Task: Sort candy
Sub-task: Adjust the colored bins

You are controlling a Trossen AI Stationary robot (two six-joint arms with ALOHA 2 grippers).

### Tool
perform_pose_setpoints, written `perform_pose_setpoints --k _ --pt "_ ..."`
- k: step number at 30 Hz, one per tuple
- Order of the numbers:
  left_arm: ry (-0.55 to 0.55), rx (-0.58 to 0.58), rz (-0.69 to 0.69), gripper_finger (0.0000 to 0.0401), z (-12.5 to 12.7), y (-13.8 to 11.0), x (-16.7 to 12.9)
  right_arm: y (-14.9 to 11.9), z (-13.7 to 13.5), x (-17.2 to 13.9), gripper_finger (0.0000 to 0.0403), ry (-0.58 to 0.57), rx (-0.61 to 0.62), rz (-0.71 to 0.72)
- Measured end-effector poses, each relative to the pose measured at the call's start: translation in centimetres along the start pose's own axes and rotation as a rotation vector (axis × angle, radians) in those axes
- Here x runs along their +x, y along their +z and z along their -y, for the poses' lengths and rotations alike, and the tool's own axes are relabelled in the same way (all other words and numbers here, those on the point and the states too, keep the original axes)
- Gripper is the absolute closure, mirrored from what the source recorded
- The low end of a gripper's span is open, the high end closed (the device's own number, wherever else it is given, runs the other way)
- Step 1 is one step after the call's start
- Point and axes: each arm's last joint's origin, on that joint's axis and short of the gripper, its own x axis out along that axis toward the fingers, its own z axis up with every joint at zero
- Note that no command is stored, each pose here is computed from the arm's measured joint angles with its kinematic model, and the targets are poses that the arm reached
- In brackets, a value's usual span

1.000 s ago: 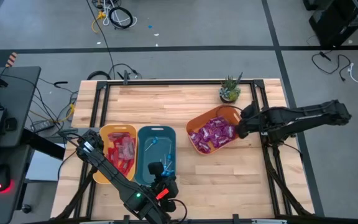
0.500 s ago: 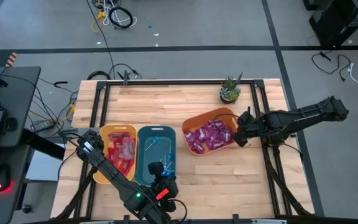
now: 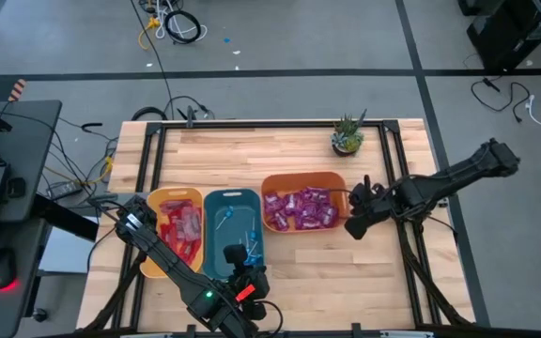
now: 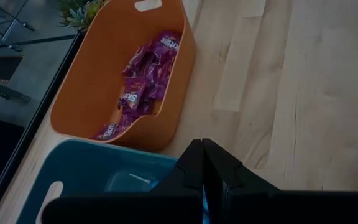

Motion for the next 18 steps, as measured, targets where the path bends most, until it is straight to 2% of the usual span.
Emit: perform_pose_setpoints --k 6,9,14,18 --pt "0.0 0.0 0.0 0.04 0.0 0.0 0.0 -0.9 -0.1 0.2 0.0403 -0.051 0.004 -0.049" --pt "0.0 0.0 0.0 0.04 0.0 0.0 0.0 -1.2 0.5 0.1 0.0403 -0.129 0.014 -0.04" --pt "0.0 0.0 0.0 0.04 0.0 0.0 0.0 -0.9 1.3 -0.8 0.0403 -0.267 0.005 0.075" --pt "-0.001 0.003 0.001 0.04 0.0 0.0 0.0 0.3 0.9 -2.2 0.0403 -0.305 -0.084 0.217"
